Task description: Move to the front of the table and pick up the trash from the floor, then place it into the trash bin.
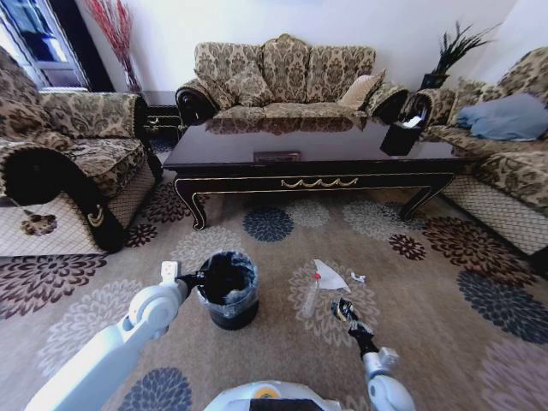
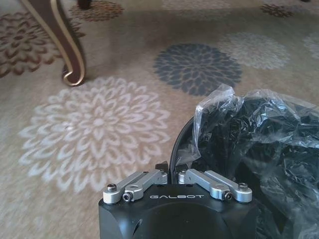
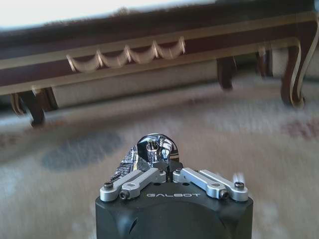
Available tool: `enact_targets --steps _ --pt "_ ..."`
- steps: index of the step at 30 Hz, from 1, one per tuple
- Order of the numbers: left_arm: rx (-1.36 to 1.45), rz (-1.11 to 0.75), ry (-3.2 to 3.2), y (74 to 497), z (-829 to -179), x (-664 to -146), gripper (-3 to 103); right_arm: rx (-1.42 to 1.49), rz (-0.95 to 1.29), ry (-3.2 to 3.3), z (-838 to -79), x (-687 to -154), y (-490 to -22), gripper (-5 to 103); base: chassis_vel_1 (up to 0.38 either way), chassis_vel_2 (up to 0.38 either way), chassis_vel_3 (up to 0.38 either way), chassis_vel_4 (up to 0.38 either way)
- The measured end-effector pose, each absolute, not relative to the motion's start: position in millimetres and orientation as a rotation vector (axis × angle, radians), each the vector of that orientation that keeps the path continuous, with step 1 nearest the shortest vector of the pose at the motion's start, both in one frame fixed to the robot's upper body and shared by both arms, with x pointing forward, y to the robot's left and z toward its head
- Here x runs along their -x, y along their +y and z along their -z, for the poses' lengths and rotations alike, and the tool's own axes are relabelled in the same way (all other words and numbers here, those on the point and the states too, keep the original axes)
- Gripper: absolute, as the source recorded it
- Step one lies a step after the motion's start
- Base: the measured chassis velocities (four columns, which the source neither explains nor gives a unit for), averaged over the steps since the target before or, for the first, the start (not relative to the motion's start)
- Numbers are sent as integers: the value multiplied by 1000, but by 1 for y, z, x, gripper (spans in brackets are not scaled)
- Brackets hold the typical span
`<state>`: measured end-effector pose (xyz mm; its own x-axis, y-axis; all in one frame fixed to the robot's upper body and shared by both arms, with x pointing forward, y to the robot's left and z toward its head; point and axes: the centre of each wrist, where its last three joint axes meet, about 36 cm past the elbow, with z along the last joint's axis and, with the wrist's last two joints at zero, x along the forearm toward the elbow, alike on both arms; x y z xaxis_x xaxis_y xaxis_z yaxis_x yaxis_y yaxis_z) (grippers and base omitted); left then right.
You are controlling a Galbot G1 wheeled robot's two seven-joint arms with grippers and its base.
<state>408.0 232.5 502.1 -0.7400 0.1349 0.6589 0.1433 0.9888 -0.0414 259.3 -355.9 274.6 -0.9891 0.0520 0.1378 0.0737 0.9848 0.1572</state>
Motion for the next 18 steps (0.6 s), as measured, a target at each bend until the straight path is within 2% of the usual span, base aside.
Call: enact_targets --steps 5,11,18 --pt "241 52 -2437 196 -505 -434 4 18 192 -3128 -341 -256 -353 1 0 0 0 0" --pt "371 75 -2398 146 -502 -447 4 -132 181 -3251 -416 -249 -326 1 0 0 0 0" --pt "458 68 -2352 93 -494 -450 4 -240 183 -3287 -442 -247 -305 1 0 0 0 0"
